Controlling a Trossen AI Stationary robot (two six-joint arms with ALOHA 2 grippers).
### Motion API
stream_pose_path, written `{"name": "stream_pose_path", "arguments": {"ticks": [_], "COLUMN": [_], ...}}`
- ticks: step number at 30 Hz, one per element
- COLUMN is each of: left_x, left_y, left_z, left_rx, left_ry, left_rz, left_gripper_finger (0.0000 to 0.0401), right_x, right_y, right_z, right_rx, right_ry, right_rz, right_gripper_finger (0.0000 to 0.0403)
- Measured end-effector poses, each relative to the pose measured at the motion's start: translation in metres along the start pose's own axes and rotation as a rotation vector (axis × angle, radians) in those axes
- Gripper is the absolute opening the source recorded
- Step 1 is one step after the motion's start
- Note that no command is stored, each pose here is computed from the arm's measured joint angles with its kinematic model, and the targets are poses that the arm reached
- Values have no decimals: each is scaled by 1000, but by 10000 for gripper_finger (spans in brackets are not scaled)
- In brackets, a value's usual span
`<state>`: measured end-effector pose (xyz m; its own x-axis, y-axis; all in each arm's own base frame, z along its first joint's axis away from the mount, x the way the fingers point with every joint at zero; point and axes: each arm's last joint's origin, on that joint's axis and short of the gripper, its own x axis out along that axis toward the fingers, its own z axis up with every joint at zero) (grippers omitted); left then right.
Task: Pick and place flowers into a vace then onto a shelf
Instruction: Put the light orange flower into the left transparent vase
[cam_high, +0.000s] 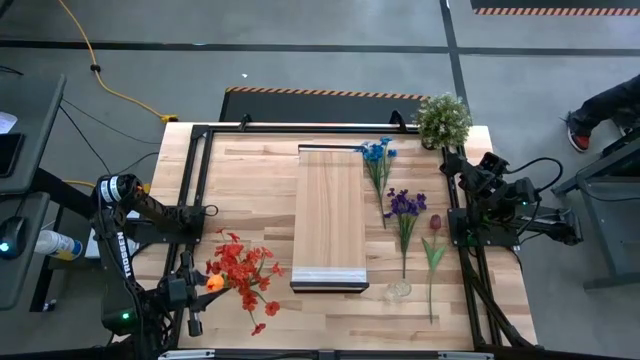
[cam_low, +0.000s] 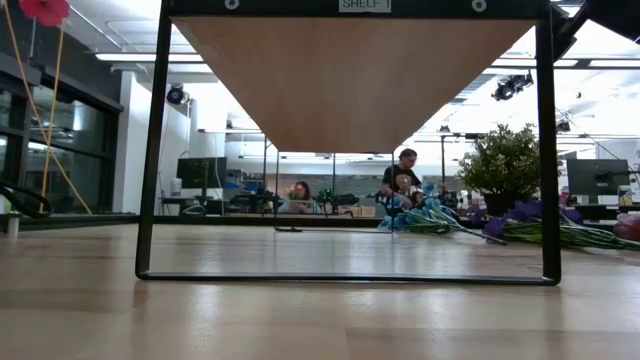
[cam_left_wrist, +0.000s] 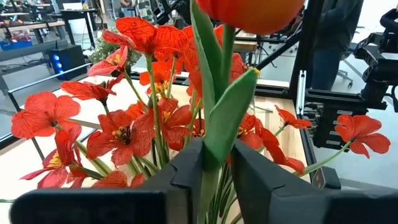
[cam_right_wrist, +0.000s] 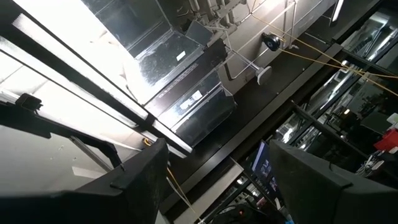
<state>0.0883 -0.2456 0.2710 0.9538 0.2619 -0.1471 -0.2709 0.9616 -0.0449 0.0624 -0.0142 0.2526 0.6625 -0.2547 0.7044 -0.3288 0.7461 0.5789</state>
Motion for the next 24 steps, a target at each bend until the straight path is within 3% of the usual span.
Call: {"name": "stream_pose_path", "arguments": {"ticks": [11,24], "left_x": [0,0], "left_y": [0,0], "left_z": [0,-3], "left_rx": [-5,-4], "left_ry": [5,94], "left_rz": [1,24], "left_gripper_finger": [253,315], "right_x": [0,0], "right_y": [0,0], "right_z": [0,0], "right_rx": [0,0], "right_ry": [0,0], "right_rz": [0,-1], "right_gripper_finger": [267,268]}}
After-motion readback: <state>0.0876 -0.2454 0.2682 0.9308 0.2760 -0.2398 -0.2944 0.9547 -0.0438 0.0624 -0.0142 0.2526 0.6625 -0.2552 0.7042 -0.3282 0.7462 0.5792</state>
